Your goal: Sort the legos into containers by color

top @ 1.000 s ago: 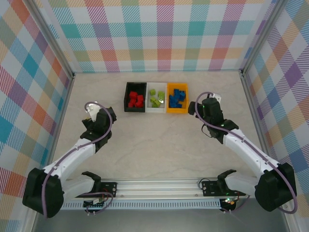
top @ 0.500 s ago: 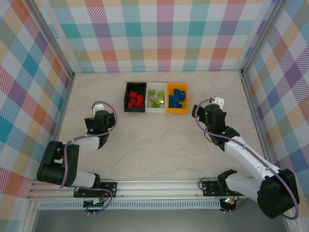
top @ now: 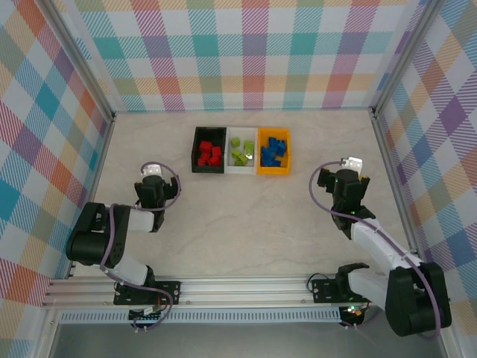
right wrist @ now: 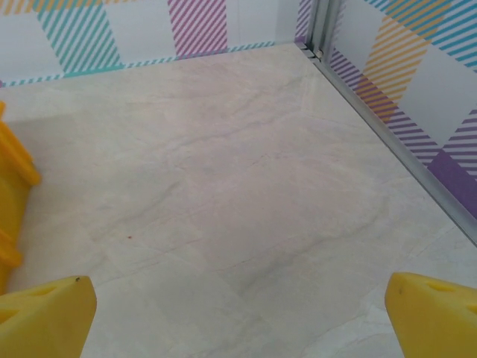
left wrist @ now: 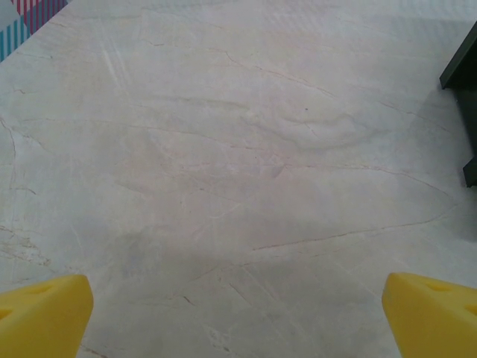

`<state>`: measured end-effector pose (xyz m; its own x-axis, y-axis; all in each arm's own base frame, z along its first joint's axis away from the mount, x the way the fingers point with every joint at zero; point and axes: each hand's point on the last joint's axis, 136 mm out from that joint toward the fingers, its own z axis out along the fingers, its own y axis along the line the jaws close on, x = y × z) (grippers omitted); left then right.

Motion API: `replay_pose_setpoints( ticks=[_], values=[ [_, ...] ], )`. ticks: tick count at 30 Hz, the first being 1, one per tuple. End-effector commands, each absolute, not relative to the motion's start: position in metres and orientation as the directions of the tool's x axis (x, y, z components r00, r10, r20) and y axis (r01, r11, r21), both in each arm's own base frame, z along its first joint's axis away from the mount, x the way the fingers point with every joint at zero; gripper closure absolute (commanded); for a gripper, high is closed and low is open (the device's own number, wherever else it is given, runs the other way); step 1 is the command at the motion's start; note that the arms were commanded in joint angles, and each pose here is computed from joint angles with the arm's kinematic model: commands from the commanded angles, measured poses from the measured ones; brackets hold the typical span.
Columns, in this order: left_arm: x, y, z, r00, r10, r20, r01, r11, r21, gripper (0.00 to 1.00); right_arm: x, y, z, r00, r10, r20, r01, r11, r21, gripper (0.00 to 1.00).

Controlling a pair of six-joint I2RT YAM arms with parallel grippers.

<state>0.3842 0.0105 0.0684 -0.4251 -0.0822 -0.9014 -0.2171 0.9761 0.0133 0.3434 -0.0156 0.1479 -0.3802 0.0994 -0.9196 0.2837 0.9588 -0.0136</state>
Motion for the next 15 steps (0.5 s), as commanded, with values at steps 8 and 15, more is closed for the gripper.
replay_pose_setpoints(
  ticks=[8, 15],
  values=[
    [0.392, 0.01, 0.083, -0.364, -0.099, -0.926, -0.216, 0.976, -0.019, 0.0, 0.388, -0.007, 0.118, -0.329, 0.068, -0.942, 0.134, 0.991, 0.025, 0.0],
    [0.392, 0.01, 0.083, -0.363, -0.098, -0.927, -0.213, 0.977, -0.02, 0.0, 0.397, 0.001, 0.096, -0.323, 0.07, -0.944, 0.07, 0.996, 0.05, 0.0]
  ],
)
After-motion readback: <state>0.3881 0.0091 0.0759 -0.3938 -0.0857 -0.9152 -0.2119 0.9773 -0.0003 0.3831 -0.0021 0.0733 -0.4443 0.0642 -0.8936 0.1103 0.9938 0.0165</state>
